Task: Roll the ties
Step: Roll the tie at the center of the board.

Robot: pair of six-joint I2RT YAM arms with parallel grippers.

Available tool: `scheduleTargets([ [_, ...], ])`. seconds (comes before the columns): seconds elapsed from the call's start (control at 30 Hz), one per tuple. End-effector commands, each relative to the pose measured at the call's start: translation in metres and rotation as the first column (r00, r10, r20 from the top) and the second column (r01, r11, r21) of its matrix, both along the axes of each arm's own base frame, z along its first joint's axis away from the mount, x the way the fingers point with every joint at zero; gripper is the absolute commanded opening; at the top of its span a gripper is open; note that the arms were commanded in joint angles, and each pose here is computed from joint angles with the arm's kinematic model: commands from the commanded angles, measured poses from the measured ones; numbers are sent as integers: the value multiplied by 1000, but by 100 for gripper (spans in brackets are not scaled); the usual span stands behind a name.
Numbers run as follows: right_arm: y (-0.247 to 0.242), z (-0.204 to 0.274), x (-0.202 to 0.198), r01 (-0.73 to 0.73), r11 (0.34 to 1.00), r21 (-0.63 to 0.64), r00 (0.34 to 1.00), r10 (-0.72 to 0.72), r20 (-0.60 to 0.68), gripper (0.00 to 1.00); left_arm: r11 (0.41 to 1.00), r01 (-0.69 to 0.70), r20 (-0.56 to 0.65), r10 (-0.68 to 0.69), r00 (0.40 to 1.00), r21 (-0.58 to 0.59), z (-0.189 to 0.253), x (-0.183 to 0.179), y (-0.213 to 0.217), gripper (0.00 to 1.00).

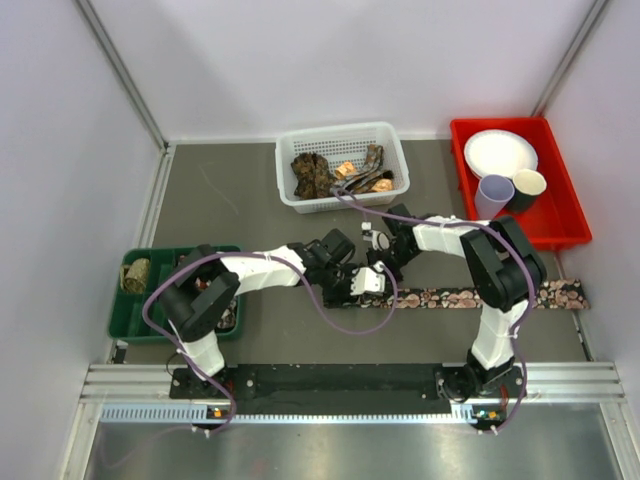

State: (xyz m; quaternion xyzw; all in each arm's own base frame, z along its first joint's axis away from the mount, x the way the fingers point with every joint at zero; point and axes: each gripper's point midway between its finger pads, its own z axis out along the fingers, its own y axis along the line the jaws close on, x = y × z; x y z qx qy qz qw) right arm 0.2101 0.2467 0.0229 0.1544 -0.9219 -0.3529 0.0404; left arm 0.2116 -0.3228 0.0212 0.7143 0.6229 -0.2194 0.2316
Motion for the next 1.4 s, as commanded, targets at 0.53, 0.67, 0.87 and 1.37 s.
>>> scheduleTargets([
  [0.53, -8, -19, 4, -46, 996, -74, 998, 49, 41, 0, 995, -67, -15, 66, 998, -77, 24, 7, 7, 52],
  [0.67, -9, -19, 5, -44, 996, -80, 998, 47, 43, 0, 993, -55, -19, 53, 998, -106, 35, 6, 2, 44],
  [0.87, -8, -19, 4, -44, 996, -78, 998, 47, 43, 0, 990, -40, -57, 32, 998, -136, 43, 2, -10, 35],
  [1.37, -7, -20, 4, -38, 997, -71, 998, 41, 37, 0, 994, -2, -107, -10, 994, -111, 22, -5, -49, 36],
])
